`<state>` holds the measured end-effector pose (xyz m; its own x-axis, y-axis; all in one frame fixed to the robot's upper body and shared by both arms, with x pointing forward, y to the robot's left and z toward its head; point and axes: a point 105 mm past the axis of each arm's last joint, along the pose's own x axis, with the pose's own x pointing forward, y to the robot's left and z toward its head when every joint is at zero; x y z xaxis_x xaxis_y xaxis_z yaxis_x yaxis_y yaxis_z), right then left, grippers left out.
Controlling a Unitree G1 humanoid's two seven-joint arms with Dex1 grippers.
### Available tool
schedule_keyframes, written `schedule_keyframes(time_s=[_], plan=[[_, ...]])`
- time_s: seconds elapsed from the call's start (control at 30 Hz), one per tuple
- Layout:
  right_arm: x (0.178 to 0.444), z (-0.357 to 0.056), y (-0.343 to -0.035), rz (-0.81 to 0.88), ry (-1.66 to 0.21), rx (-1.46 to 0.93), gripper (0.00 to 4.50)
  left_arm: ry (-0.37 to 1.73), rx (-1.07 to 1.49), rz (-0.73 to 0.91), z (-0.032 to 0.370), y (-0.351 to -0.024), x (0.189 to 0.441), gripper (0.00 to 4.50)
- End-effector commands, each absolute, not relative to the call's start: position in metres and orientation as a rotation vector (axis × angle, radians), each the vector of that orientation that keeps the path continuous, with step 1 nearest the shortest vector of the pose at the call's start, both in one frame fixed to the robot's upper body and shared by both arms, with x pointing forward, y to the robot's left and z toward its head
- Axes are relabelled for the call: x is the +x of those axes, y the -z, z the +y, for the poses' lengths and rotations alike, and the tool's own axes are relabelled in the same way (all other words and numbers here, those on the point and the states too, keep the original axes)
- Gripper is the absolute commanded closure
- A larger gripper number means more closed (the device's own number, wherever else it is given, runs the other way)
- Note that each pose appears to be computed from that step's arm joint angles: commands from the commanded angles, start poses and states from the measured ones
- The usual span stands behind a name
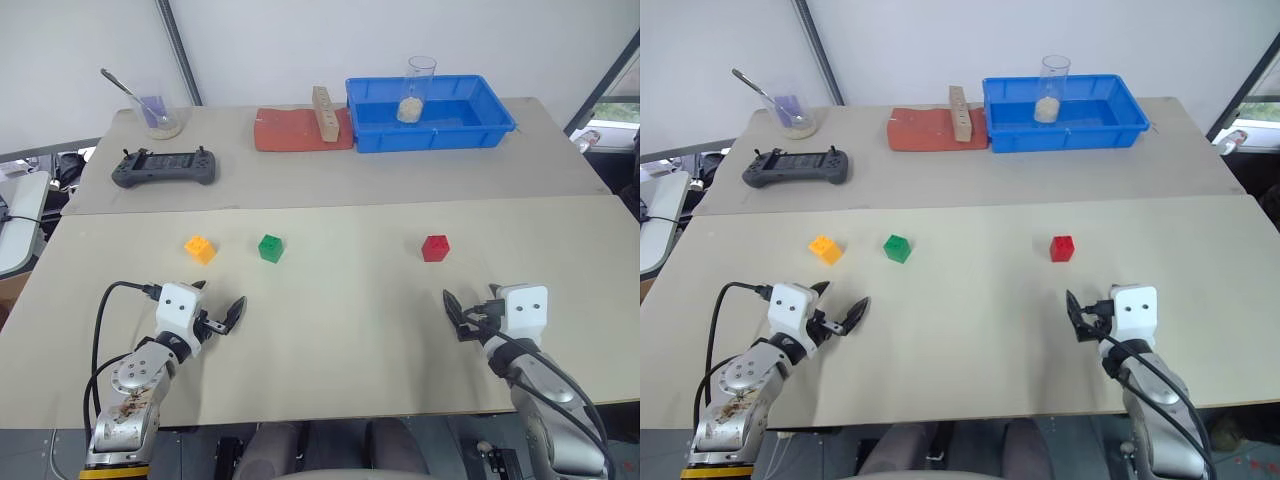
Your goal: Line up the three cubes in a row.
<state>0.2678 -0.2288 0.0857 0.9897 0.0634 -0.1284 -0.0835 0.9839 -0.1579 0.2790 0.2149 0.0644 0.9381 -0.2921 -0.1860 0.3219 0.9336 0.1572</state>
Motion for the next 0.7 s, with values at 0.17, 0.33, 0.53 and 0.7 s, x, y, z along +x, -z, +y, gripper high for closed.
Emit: schedule_keyframes(time_s=[0.17, 0.33, 0.53, 0.7], plan=[[0.268, -0.235, -0.098, 0.060, -0.052, -0.184, 0.00, 0.427, 0.226, 0.113, 0.200, -0.076, 0.284, 0.02], [0.276, -0.225, -0.104, 0.041, -0.082, -0.188, 0.00, 0.795, 0.270, 0.009, 0.157, -0.119, 0.281, 0.02], [0.303, -0.219, -0.109, 0.019, -0.103, -0.190, 0.00, 1.126, 0.328, -0.063, 0.116, -0.158, 0.283, 0.02], [0.325, -0.207, -0.106, 0.022, -0.135, -0.174, 0.00, 1.275, 0.315, -0.125, 0.088, -0.187, 0.284, 0.02]])
